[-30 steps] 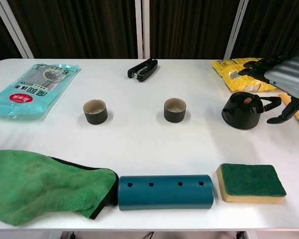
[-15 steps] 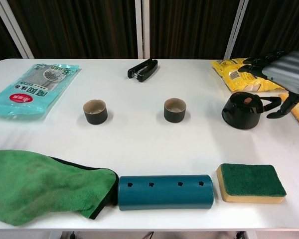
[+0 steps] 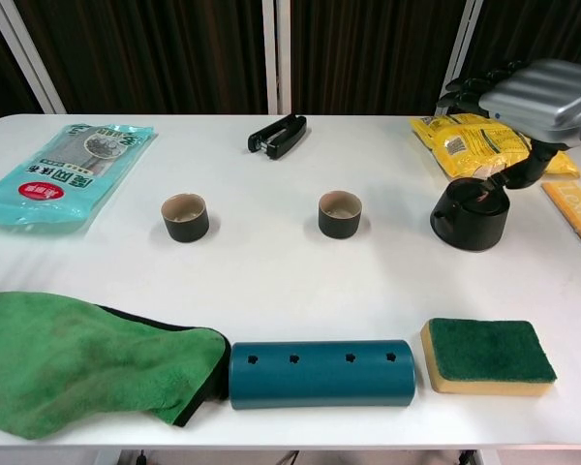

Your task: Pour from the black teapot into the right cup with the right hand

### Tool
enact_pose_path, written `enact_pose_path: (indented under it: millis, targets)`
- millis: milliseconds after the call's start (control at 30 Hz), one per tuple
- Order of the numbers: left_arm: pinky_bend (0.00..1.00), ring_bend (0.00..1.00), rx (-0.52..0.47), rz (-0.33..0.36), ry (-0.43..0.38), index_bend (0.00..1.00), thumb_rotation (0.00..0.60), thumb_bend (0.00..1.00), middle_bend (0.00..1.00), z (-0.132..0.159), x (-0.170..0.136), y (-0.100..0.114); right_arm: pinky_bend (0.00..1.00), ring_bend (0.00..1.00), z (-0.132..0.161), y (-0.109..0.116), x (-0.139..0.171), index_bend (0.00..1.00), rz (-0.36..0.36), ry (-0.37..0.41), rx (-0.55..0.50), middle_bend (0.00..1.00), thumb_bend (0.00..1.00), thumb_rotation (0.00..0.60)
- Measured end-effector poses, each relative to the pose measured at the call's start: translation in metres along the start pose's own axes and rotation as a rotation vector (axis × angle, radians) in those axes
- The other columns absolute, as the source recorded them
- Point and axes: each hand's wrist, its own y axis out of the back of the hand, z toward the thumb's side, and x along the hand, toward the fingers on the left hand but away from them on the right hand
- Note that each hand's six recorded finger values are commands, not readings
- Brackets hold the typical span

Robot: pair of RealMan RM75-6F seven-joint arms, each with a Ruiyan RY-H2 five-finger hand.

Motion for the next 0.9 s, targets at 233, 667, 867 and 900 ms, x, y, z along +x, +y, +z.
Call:
enact_pose_path:
  millis: [233, 667, 867, 900]
  targets:
    - [0.21, 0.07, 0.001, -0.003, 0.008, 0.18, 0.600, 0.13, 0.10, -0.003, 0.000, 0.000, 0.00, 0.00, 0.008, 0.010, -0.019, 0.00, 0.023, 0.027, 0.005, 0.00, 0.06, 0.591]
    - [0.21, 0.07, 0.001, -0.009, 0.024, 0.18, 0.600, 0.13, 0.10, -0.006, -0.001, 0.000, 0.00, 0.00, 0.018, 0.018, -0.041, 0.00, 0.060, 0.061, 0.026, 0.00, 0.07, 0.590]
    - [0.21, 0.07, 0.002, -0.009, 0.024, 0.18, 0.600, 0.13, 0.10, -0.007, -0.001, 0.000, 0.00, 0.00, 0.012, 0.016, -0.027, 0.00, 0.089, 0.082, 0.004, 0.00, 0.07, 0.589]
    - [0.21, 0.07, 0.002, -0.009, 0.023, 0.18, 0.600, 0.13, 0.10, -0.007, -0.001, 0.000, 0.00, 0.00, 0.012, 0.016, -0.024, 0.00, 0.093, 0.087, -0.002, 0.00, 0.07, 0.588]
